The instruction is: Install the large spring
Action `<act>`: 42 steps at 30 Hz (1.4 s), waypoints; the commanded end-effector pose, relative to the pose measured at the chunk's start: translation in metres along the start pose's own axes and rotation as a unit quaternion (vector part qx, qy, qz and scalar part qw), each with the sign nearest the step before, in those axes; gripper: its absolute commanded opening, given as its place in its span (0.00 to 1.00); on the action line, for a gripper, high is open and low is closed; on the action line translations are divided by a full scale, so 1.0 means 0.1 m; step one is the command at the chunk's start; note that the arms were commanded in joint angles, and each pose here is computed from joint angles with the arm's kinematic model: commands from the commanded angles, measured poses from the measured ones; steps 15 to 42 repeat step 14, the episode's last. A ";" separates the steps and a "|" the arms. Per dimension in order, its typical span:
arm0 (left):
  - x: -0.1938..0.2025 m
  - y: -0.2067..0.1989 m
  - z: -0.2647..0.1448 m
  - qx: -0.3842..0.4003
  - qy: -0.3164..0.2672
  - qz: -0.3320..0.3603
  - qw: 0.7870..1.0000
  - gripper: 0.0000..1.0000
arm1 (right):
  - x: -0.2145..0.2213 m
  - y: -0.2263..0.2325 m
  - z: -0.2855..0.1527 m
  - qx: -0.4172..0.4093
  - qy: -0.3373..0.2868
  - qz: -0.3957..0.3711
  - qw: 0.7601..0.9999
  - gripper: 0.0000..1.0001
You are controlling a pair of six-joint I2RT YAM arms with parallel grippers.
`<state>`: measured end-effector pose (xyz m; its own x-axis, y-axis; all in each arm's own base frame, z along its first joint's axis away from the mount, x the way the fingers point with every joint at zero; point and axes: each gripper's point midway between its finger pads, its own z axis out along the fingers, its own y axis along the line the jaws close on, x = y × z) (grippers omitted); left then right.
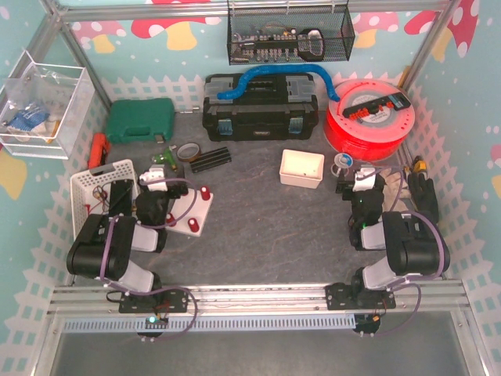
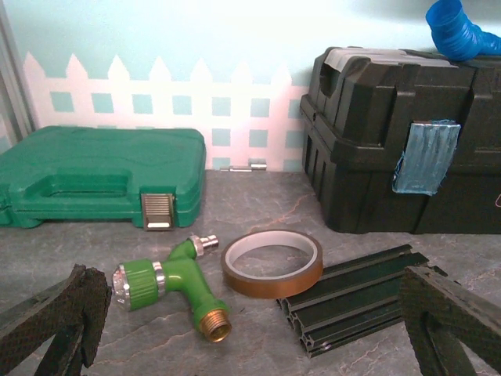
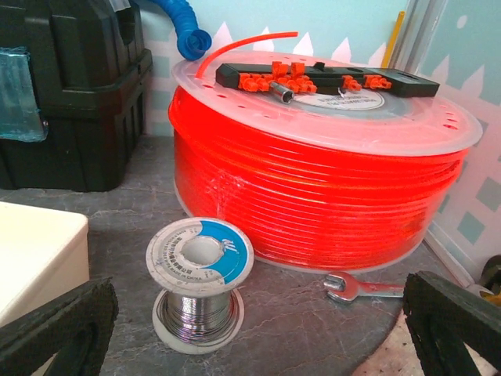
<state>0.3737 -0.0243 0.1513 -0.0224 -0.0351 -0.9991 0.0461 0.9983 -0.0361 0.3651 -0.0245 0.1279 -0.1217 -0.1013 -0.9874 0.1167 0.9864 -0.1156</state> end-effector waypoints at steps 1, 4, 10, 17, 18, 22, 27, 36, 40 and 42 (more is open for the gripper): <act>-0.03 0.00 -0.02 -0.002 -0.009 0.001 1.000 0.99 | -0.06 -0.07 -0.01 0.024 -0.014 0.008 1.000 0.99; -0.03 0.01 -0.02 -0.002 -0.009 0.001 1.000 0.99 | -0.07 -0.07 -0.01 0.024 -0.015 0.007 1.000 0.99; -0.03 0.00 -0.01 -0.001 -0.008 0.001 1.000 0.99 | -0.07 -0.06 -0.01 0.024 -0.014 0.007 1.000 0.99; -0.03 0.01 -0.01 -0.001 -0.008 0.001 1.000 0.99 | -0.07 -0.07 -0.01 0.026 -0.015 0.007 1.000 0.99; -0.03 0.01 -0.01 -0.001 -0.008 0.001 1.000 0.99 | -0.07 -0.07 -0.01 0.026 -0.015 0.007 1.000 0.99; -0.03 0.01 -0.01 -0.001 -0.008 0.001 1.000 0.99 | -0.07 -0.07 -0.01 0.026 -0.015 0.007 1.000 0.99; -0.03 0.01 -0.01 -0.001 -0.008 0.001 1.000 0.99 | -0.07 -0.07 -0.01 0.026 -0.015 0.007 1.000 0.99; -0.03 0.01 -0.01 -0.001 -0.008 0.001 1.000 0.99 | -0.07 -0.07 -0.01 0.026 -0.015 0.007 1.000 0.99; -0.03 0.01 -0.01 -0.001 -0.008 0.001 1.000 0.99 | -0.07 -0.07 -0.01 0.026 -0.015 0.007 1.000 0.99; -0.03 0.01 -0.01 -0.001 -0.008 0.001 1.000 0.99 | -0.07 -0.07 -0.01 0.026 -0.015 0.007 1.000 0.99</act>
